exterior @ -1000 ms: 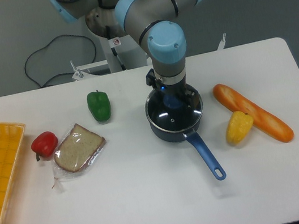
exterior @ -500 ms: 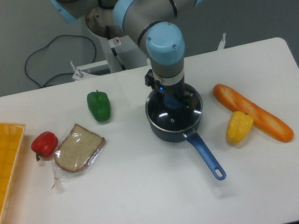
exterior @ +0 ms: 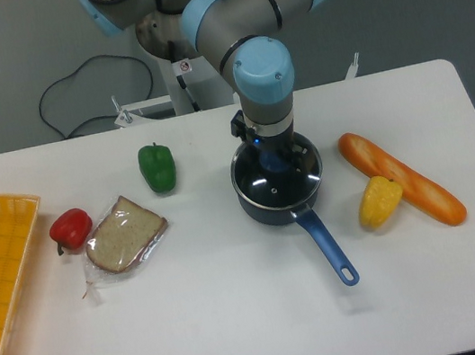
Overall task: Open the lid
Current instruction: 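Close the gripper around the blue knob of the glass lid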
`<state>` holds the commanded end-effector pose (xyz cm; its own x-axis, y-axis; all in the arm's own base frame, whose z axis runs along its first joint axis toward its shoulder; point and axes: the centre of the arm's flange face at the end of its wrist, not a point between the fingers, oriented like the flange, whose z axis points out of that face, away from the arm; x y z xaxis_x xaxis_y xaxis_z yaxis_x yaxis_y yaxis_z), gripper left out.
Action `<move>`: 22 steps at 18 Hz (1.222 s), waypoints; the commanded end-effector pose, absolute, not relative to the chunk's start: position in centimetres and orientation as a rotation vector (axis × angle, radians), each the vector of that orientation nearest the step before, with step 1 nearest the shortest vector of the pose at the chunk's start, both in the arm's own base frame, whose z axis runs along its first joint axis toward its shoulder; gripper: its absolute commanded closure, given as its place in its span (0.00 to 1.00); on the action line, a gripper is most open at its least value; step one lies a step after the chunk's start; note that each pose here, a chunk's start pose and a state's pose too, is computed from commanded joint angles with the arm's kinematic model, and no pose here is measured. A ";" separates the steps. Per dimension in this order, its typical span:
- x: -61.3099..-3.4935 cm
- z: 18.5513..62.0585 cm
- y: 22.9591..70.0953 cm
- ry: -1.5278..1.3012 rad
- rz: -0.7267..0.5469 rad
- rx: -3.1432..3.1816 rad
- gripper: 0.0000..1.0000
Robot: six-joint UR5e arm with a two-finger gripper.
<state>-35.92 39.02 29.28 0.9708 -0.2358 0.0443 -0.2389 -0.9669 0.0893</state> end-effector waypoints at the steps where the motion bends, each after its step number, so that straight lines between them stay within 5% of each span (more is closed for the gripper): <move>1: -35.8 29.1 39.0 -0.365 0.051 3.025 0.00; 6: -36.1 28.8 38.7 -0.356 0.040 3.029 0.02; 10: -36.4 29.0 38.8 -0.351 0.036 3.031 0.25; 16: -36.5 29.2 38.9 -0.356 0.033 3.029 0.40; 22: -36.9 30.2 39.2 -0.363 0.020 3.033 0.41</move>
